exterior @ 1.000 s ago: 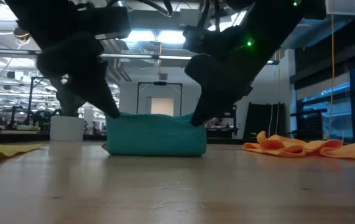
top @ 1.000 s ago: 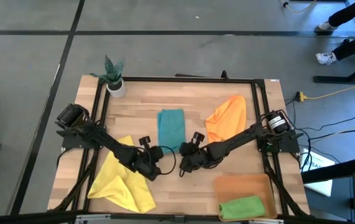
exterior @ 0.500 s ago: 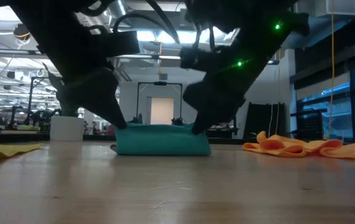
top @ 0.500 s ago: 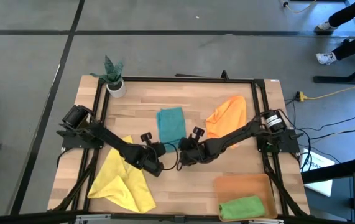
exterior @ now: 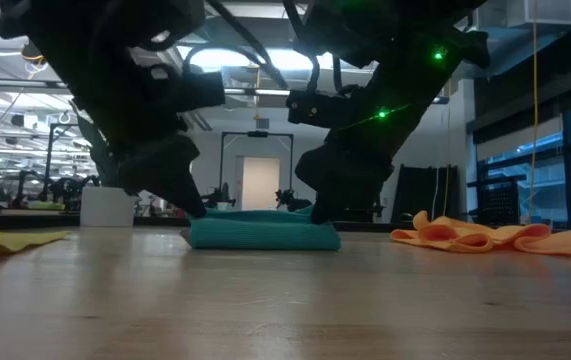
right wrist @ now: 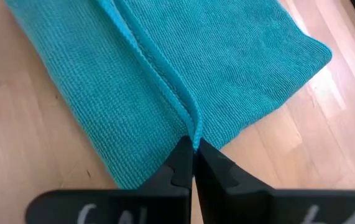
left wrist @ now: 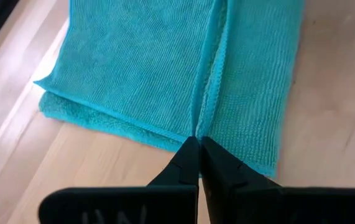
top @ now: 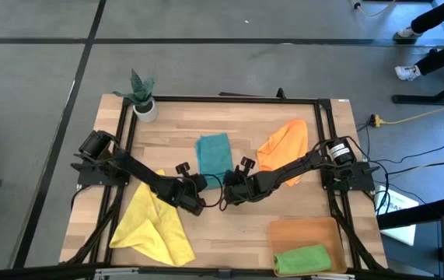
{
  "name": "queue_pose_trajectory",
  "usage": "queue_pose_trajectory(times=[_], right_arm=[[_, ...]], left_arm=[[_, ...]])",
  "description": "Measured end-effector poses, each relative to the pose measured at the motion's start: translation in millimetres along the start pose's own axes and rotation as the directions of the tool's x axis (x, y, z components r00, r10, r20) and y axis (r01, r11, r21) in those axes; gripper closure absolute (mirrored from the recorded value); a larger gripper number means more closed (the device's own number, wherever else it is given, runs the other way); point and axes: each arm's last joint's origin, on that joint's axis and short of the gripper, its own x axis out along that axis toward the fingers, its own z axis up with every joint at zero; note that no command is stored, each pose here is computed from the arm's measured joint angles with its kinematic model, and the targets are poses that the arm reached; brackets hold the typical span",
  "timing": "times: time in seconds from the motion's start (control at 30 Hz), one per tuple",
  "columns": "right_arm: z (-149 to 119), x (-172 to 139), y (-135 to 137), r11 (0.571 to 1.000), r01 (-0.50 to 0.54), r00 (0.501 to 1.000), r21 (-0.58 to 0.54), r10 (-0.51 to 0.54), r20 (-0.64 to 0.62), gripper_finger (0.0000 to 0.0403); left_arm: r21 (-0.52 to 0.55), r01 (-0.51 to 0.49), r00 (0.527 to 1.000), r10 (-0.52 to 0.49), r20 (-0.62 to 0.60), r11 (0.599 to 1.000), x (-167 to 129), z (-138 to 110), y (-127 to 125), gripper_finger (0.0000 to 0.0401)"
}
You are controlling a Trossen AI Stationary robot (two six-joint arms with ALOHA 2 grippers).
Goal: Roll microfiber towels into tight, uniform cylinder then place into a basket
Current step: Roll the blue microfiber towel
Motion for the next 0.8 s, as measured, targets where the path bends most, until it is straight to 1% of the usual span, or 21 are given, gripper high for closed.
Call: queue_pose_trajectory(times=[0.23,0.37,0.5,0.7,0.8], right_arm=[[-7.1,8.2,0.7,1.000,0.003,1.000,-0.002,-0.003,-0.016,0.0393],[-10.7,13.1,0.6,1.000,-0.023,0.999,0.003,0.023,-0.034,0.0393],[-10.7,14.8,2.8,0.998,-0.057,0.998,0.010,0.058,-0.039,0.0393],[-12.6,12.7,8.5,0.994,-0.108,0.993,0.005,0.108,-0.054,0.0393],[-15.4,7.1,15.6,0.989,-0.144,0.988,-0.011,0.143,-0.056,0.0393]], left_arm=[[0.002,-0.008,1.000,0.008,-0.006,1.000,3.5,-4.3,2.5,0.0401],[-0.008,0.005,1.000,-0.005,0.009,1.000,5.4,-6.2,1.9,0.0401],[0.015,0.026,1.000,-0.026,-0.010,1.000,6.1,-8.4,1.6,0.0401],[0.014,0.121,0.991,-0.120,-0.066,0.993,2.2,-12.1,-4.4,0.0401],[0.019,0.149,0.987,-0.148,-0.070,0.989,-3.8,-16.4,-10.0,0.0401]])
